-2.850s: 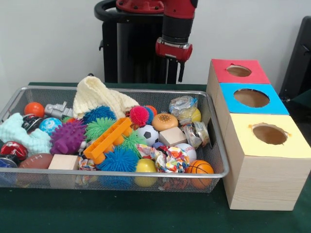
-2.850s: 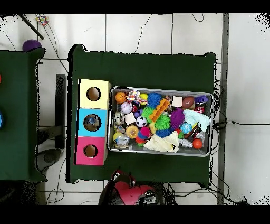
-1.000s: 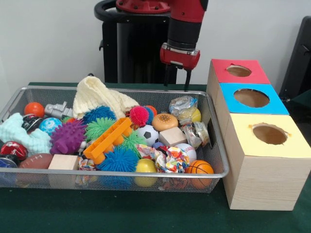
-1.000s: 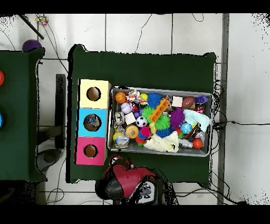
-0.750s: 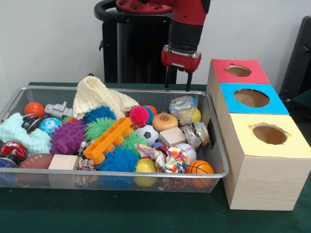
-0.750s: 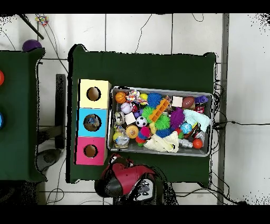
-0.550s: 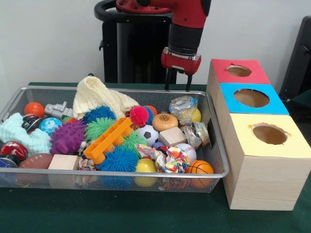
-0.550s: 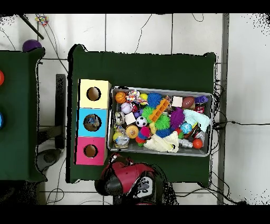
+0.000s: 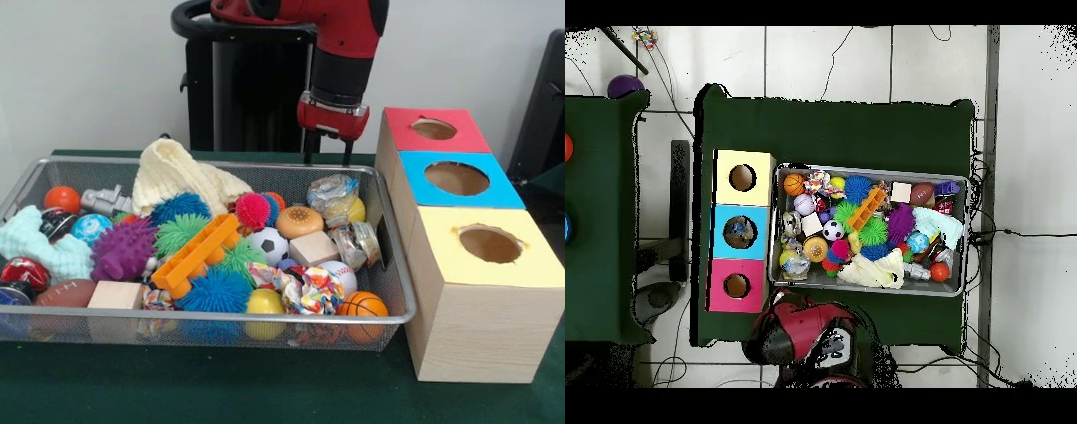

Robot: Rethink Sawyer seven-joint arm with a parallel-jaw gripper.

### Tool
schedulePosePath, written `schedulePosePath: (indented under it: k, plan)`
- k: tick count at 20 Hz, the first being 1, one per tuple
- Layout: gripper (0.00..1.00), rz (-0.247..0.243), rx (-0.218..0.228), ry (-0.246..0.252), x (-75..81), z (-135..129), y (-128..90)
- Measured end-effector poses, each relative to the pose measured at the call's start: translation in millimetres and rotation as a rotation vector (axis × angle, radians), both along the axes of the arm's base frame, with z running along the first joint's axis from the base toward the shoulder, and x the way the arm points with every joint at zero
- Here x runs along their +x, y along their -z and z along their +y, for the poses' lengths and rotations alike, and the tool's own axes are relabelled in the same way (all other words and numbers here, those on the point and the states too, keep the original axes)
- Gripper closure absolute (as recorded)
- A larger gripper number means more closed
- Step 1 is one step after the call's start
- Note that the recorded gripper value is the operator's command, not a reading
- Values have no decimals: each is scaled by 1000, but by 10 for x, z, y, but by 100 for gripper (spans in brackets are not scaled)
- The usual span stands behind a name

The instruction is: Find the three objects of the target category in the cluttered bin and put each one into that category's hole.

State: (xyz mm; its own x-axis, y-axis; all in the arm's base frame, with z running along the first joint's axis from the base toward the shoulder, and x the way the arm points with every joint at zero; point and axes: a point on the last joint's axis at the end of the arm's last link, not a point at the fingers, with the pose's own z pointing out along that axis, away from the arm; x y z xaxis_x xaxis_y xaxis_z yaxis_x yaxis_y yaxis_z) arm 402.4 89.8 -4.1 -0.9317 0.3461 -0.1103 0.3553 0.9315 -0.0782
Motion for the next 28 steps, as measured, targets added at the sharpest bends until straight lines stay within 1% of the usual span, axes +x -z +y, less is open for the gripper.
schedulePosePath:
  k: [1,6,8,12,13,16,18,22,25,27,28]
  plan:
    - [0,2,0,0,2,4,-7]
    - [0,53,-13,3,60,61,-188]
    - [0,81,-21,6,108,98,-325]
    - [0,100,-27,5,193,155,-525]
    - [0,98,-26,2,238,185,-610]
    - [0,83,-21,-3,301,223,-680]
    - [0,75,-16,-7,336,244,-698]
    - [0,54,-1,-12,466,287,-705]
    - [0,36,10,-6,605,272,-696]
    - [0,20,22,6,744,235,-684]
    - [0,17,25,9,772,224,-677]
